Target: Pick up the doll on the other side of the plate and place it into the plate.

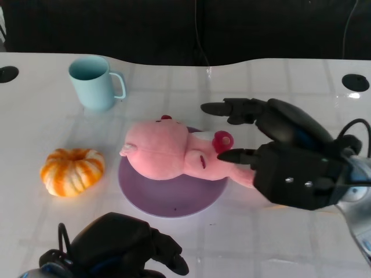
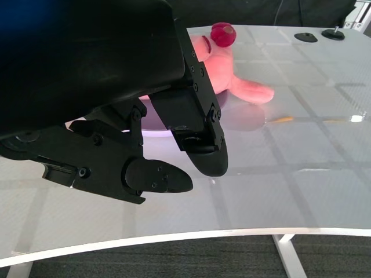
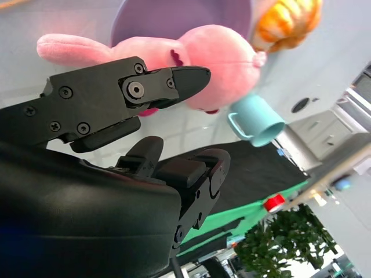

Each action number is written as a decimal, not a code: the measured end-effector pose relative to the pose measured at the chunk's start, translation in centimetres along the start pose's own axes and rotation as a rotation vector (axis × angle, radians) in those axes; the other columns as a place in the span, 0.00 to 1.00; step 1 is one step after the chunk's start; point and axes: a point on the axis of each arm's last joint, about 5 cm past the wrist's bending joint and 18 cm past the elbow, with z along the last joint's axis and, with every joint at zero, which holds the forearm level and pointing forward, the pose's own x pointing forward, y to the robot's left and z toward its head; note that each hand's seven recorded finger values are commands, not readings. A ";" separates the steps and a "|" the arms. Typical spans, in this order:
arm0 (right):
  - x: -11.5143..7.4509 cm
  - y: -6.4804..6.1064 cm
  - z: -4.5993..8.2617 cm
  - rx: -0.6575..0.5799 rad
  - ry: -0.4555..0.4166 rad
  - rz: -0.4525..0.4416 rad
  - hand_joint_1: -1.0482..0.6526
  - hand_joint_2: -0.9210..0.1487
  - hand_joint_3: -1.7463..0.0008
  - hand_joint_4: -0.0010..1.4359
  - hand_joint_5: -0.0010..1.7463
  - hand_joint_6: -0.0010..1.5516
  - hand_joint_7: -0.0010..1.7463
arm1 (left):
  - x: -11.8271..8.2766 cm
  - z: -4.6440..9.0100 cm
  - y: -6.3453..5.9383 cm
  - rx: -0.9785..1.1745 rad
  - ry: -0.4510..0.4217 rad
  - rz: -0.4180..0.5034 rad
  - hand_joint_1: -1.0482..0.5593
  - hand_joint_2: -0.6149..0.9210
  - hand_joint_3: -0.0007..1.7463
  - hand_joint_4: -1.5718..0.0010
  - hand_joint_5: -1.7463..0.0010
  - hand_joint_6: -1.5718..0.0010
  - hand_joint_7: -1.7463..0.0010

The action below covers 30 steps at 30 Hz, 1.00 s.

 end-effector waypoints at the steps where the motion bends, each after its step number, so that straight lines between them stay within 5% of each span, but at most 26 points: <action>1: -0.4 -0.2 0.0 -0.004 -0.003 -0.003 0.30 0.00 0.88 0.12 0.48 0.31 0.01 | 0.0 0.0 0.0 -0.001 0.001 -0.001 0.49 1.00 0.15 0.47 0.39 0.33 0.94; 10: -5.2 -1.4 -1.8 0.056 0.052 -0.066 0.44 0.00 0.93 0.39 0.48 0.51 0.08 | 0.2 0.0 0.0 -0.001 0.016 -0.011 0.49 1.00 0.15 0.48 0.40 0.34 0.94; 18: -8.9 -1.0 -2.0 0.135 0.106 -0.003 0.60 0.00 0.91 0.61 0.55 0.69 0.16 | 0.0 -0.2 0.3 0.005 0.024 -0.011 0.49 1.00 0.14 0.47 0.40 0.33 0.95; 21: -9.7 -0.4 -2.1 0.174 0.131 0.021 0.62 0.09 0.74 0.57 0.63 0.67 0.25 | -0.1 -0.3 0.4 0.001 0.024 -0.010 0.49 1.00 0.15 0.48 0.40 0.33 0.95; 25: -10.3 0.5 -2.9 0.210 0.185 0.039 0.65 0.25 0.52 0.57 0.74 0.58 0.51 | -0.2 -0.6 0.6 0.000 0.027 -0.011 0.50 1.00 0.14 0.48 0.36 0.32 0.95; 30: -10.4 1.5 -4.0 0.205 0.219 -0.014 0.66 0.45 0.29 0.57 0.91 0.52 0.73 | -0.3 -0.8 0.6 -0.004 0.024 -0.008 0.50 1.00 0.15 0.49 0.34 0.32 0.95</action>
